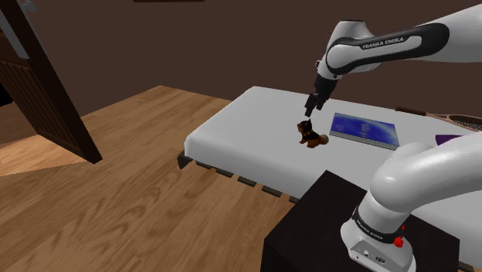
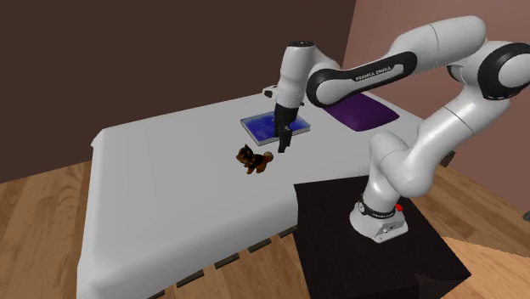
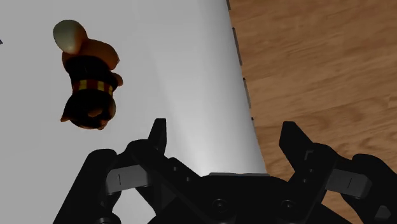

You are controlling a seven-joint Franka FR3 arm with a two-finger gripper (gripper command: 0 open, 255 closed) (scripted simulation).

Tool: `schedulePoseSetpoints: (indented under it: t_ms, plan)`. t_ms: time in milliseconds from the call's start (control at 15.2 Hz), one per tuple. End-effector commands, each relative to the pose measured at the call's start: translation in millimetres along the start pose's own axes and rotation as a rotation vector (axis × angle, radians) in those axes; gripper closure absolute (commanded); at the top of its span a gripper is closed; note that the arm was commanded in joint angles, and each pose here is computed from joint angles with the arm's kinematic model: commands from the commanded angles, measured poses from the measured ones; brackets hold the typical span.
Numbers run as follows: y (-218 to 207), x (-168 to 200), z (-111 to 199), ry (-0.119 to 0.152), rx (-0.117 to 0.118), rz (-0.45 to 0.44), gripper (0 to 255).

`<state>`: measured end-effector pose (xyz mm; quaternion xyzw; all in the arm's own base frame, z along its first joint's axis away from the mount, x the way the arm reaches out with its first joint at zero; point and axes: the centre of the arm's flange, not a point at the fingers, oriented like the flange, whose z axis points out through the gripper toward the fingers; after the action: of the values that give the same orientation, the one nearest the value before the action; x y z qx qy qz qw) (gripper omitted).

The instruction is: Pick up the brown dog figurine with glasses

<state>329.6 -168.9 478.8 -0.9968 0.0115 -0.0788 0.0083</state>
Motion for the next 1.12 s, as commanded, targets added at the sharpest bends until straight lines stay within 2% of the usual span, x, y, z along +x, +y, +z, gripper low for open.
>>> schedulePoseSetpoints:
  t_ms: [0,1056]
  plan:
    - [21.8,0.7,16.1,0.014,0.006,0.006,0]
    - [185.7,20.6,156.6,0.107,0.067,0.054,0]
